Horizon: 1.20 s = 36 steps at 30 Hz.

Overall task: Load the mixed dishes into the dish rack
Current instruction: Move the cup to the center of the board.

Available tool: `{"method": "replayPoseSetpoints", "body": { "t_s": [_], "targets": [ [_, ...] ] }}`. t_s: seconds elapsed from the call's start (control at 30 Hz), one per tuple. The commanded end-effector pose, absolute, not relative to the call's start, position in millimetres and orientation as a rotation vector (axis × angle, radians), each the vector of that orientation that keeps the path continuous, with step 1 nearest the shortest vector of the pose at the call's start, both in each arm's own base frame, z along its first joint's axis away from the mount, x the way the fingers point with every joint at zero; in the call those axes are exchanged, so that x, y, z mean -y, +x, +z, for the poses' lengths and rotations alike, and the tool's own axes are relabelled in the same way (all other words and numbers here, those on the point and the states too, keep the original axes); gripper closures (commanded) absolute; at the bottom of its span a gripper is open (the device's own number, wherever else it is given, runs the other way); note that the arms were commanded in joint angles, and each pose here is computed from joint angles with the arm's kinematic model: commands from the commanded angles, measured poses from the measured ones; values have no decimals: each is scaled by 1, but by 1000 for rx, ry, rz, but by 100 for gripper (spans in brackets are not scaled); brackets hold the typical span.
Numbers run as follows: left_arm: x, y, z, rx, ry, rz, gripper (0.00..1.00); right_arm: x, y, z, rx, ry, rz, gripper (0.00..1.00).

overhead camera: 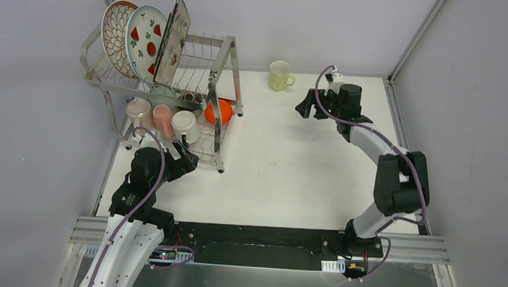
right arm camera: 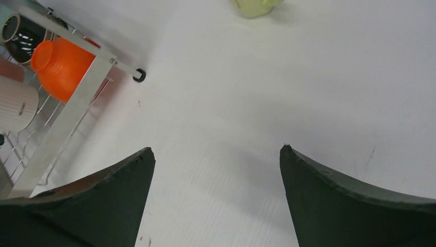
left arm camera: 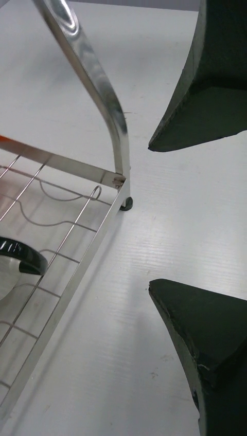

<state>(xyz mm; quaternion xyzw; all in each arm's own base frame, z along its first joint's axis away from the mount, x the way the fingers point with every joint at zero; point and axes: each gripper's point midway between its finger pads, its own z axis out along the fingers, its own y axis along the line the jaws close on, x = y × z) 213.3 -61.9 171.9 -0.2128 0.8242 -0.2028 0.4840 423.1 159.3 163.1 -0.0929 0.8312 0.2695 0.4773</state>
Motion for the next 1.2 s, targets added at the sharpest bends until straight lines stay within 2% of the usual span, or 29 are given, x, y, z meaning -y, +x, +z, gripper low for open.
{"method": "replayPoseSetpoints", "body": {
  "t_s": [0.0,0.2,0.57,0.93,1.03,1.17],
  "targets": [
    [74,211,206,-1962,-362,-561,1,-172,478,173,-1934,-348,682,9],
    [80,209,235,-1880,-234,-580,2,-184,539,140,-1968,-333,820,28],
    [78,207,250,-1866,-178,-545,7,-193,615,122,-1799,-433,756,32],
    [71,208,245,-1893,-208,-502,7,-221,650,116,-1673,-550,674,34],
    [67,208,244,-1887,-229,-487,8,-231,654,116,-1644,-589,687,37],
    [62,207,244,-1874,-254,-467,8,-242,651,117,-1621,-627,724,48]
  ]
}}
